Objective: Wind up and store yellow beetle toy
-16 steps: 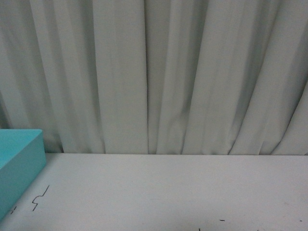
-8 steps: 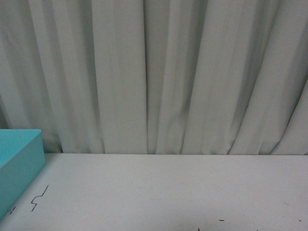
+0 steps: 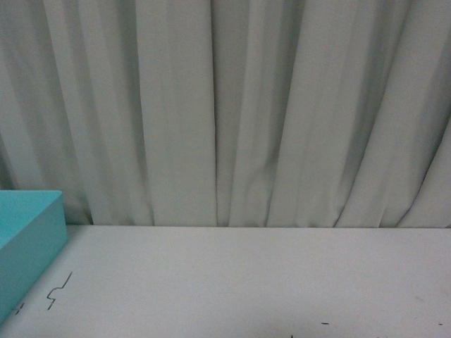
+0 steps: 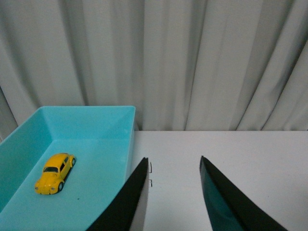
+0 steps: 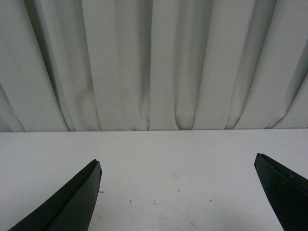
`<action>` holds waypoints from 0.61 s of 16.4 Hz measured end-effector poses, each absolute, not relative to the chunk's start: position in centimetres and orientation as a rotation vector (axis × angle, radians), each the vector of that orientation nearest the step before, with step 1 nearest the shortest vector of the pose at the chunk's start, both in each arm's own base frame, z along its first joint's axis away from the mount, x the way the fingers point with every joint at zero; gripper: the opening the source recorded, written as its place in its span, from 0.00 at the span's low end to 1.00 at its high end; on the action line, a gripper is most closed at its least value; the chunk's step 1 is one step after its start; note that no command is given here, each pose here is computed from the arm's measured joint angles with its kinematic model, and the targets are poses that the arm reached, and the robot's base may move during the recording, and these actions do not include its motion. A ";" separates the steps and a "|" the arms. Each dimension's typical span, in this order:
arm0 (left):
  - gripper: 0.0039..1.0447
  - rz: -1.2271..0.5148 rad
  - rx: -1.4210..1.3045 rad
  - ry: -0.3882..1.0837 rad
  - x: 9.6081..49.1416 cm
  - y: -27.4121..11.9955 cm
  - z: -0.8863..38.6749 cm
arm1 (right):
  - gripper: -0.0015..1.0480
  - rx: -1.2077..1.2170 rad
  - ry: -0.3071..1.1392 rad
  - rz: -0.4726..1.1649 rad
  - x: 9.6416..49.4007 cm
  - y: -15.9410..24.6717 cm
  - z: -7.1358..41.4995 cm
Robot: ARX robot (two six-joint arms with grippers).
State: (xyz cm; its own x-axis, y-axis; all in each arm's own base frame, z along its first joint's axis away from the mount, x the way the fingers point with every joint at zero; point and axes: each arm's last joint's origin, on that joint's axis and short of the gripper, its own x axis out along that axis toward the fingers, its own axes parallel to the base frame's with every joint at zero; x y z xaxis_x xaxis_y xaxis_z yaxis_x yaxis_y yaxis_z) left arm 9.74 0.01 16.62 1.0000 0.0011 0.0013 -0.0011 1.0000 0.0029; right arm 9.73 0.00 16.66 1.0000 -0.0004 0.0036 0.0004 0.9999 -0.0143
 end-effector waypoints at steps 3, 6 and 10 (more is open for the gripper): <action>0.66 0.001 0.003 -0.001 9.7 0.0 16.6 | 0.94 -0.014 -0.004 0.000 9.7 0.0 16.7; 0.95 0.001 0.004 -0.001 9.7 0.0 16.6 | 0.94 -0.014 -0.004 0.000 9.7 0.0 16.7; 0.94 0.001 0.003 -0.001 9.7 0.0 16.6 | 0.94 -0.014 -0.004 0.000 9.7 0.0 16.7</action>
State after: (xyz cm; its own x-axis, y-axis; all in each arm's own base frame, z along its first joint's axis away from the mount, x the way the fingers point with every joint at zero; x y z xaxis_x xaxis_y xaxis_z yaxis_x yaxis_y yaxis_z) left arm 9.75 0.01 16.62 1.0000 0.0011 0.0010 -0.0011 1.0000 0.0032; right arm 9.73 0.00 16.66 1.0000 -0.0004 0.0036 0.0004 0.9999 -0.0143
